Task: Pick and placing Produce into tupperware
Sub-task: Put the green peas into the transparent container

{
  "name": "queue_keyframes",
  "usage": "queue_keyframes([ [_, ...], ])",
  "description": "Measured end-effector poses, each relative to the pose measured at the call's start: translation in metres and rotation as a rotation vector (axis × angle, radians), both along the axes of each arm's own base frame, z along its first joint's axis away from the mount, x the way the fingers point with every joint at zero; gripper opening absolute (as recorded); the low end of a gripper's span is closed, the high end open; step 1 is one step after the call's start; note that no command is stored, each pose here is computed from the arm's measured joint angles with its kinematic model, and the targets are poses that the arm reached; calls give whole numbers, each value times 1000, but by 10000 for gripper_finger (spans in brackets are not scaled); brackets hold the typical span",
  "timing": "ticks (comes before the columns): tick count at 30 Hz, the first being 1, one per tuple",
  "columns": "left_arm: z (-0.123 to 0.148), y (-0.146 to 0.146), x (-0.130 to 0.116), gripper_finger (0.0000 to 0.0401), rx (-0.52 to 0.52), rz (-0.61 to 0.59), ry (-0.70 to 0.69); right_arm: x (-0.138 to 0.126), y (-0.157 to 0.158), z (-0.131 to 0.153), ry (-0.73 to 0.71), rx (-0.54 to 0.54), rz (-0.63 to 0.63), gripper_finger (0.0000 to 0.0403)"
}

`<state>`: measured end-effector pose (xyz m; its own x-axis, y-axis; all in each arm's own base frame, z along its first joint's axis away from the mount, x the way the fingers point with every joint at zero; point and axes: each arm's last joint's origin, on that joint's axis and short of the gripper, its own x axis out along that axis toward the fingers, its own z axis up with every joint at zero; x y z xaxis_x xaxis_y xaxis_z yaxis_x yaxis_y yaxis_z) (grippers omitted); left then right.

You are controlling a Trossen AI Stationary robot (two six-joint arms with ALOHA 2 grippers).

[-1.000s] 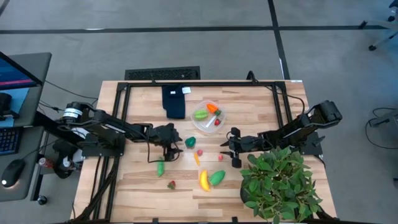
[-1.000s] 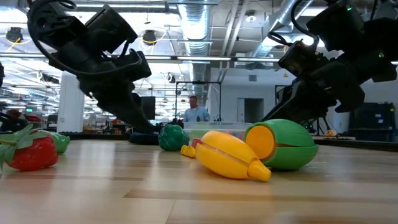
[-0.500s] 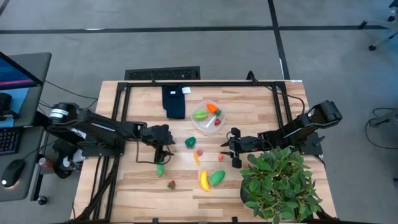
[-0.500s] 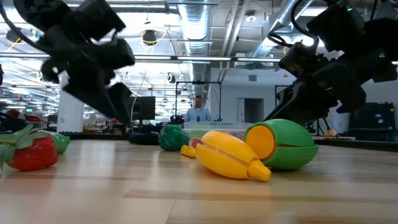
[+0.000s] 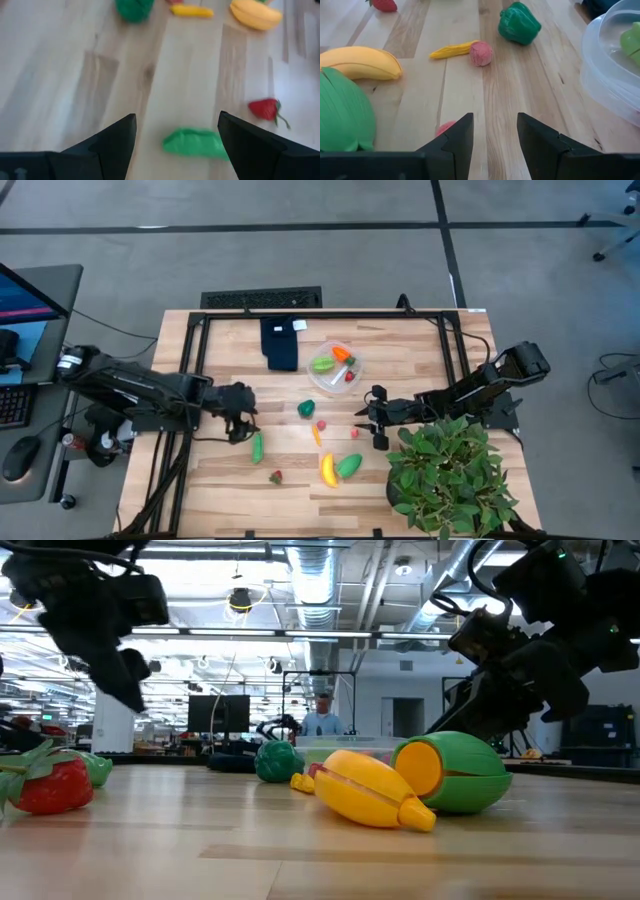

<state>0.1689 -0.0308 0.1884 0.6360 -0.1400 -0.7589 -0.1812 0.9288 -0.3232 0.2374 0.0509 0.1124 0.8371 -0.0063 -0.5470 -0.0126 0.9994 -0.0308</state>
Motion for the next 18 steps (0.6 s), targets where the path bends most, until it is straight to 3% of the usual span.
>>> queue_keyframes([
  [6, -4, -16, -7, 270, -73, -57, 73, 0, 0, 0, 5, -1, 0, 142],
  [12, -4, -23, -10, 270, -199, 91, 127, 0, 0, 0, 4, -1, 0, 142],
  [18, -6, -27, -14, 270, -245, 242, 163, 0, 0, 0, 4, -1, 0, 138],
])
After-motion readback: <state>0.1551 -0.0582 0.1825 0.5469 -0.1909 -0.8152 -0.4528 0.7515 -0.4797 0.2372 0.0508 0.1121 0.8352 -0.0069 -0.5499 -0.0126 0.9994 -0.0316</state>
